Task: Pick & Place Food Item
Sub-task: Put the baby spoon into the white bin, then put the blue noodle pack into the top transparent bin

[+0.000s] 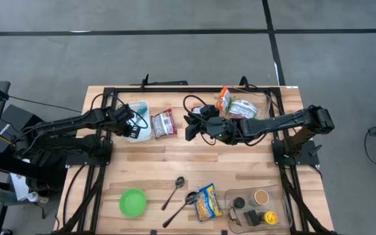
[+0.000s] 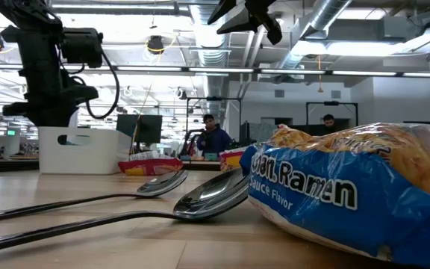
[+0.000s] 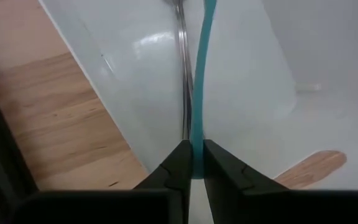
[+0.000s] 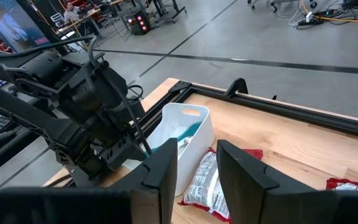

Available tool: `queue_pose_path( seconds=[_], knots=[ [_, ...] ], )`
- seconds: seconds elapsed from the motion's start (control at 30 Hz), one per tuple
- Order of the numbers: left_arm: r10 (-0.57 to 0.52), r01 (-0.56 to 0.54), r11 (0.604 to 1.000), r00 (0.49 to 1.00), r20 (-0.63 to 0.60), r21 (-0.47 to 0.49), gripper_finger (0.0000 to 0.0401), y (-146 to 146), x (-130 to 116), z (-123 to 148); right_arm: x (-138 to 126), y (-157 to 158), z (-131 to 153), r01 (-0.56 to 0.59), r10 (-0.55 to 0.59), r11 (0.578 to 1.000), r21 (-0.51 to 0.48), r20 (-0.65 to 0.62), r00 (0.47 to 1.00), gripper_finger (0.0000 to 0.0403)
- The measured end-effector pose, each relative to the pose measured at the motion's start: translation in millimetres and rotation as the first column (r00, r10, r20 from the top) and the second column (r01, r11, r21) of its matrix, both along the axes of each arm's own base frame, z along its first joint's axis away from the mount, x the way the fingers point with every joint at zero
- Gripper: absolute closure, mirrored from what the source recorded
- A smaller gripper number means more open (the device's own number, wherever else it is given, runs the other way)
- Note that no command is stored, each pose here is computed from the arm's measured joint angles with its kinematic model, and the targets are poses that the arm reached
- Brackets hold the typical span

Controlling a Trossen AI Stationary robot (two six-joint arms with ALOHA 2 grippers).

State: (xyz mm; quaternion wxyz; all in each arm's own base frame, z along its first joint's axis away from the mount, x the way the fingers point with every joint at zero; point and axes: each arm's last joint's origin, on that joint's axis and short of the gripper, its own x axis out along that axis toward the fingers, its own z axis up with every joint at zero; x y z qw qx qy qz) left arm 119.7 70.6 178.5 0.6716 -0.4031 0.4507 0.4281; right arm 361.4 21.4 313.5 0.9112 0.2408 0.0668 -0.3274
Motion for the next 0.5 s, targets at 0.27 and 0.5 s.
queue_pose_path(
  seconds=[0.27, 0.5],
  knots=[
    [0.0, 0.0, 1.0, 1.0, 0.003, 0.002, 0.0333, 0.2, 0.2, 0.1, 0.0, 0.0, 0.0, 0.0, 0.0, 1.0, 0.0, 0.0, 1.0, 0.0296],
    [-0.029, 0.029, 1.0, 1.0, -0.001, 0.013, 0.031, 0.3, 0.5, 0.3, 0.0, 0.0, 0.0, 0.0, 0.0, 1.0, 0.0, 0.0, 1.0, 0.0296]
  ],
)
